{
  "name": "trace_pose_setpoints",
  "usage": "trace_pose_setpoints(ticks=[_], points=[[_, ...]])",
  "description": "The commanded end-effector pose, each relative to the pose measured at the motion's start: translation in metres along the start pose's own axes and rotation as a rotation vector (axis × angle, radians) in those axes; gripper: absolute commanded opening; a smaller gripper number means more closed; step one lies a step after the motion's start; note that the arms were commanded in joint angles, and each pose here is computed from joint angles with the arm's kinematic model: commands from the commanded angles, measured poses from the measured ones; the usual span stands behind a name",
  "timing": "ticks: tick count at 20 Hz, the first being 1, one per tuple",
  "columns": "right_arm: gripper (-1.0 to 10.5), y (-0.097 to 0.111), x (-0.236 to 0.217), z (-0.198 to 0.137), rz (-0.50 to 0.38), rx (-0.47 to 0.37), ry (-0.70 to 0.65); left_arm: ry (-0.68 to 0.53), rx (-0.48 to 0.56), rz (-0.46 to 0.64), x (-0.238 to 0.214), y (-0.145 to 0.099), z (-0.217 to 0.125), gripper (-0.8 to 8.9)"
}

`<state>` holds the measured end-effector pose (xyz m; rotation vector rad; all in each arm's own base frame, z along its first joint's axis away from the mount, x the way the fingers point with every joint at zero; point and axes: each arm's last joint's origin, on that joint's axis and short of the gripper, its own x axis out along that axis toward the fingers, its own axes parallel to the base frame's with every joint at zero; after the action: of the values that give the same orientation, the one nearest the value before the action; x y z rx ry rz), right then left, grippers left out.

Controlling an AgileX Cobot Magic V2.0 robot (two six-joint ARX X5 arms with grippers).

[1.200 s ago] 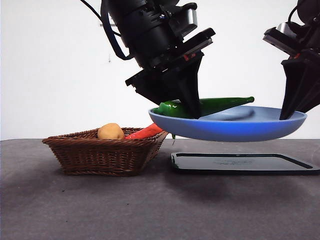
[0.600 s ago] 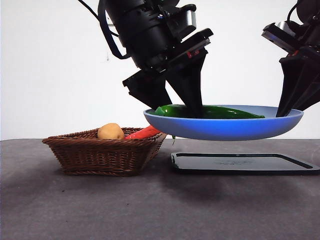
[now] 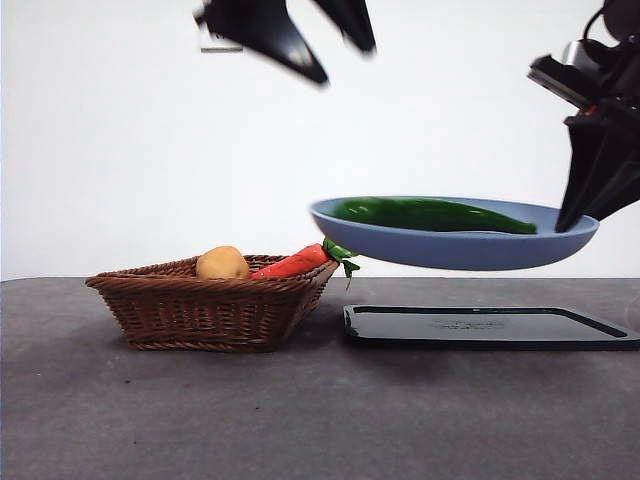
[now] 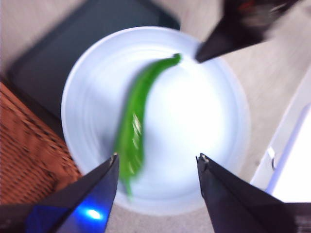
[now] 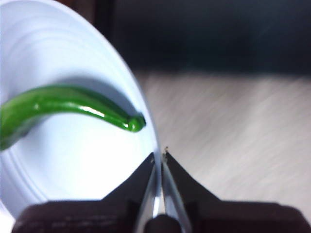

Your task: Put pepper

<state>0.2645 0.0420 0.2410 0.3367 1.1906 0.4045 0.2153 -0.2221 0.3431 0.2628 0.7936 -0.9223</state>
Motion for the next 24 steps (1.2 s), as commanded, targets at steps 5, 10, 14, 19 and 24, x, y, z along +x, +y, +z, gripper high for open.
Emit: trace_pose_setpoints(ticks=[5,10,14,19,24], points=[[0.0,-0.033,0.002,0.033,-0.065,0.132,-0.110,-0.206,0.055,-0.004,-0.076,-0.017,0.002,2.85],[0.0,-0.058,0.025,0.067,-0.083,0.196,-0.080,-0.297,0.069,-0.004,-0.112,-0.024,-0.005,2.85],[0.0,-0.071,0.049,0.091,-0.086,0.234,-0.055,-0.318,0.071,-0.004,-0.121,-0.026,-0.008,2.85],[0.0,-0.083,0.071,0.096,-0.092,0.258,-0.022,-0.306,0.069,-0.003,-0.121,-0.026,-0.009,2.85],[0.0,-0.086,0.074,0.096,-0.120,0.263,-0.013,-0.305,0.065,-0.003,-0.121,-0.026,-0.009,2.85]])
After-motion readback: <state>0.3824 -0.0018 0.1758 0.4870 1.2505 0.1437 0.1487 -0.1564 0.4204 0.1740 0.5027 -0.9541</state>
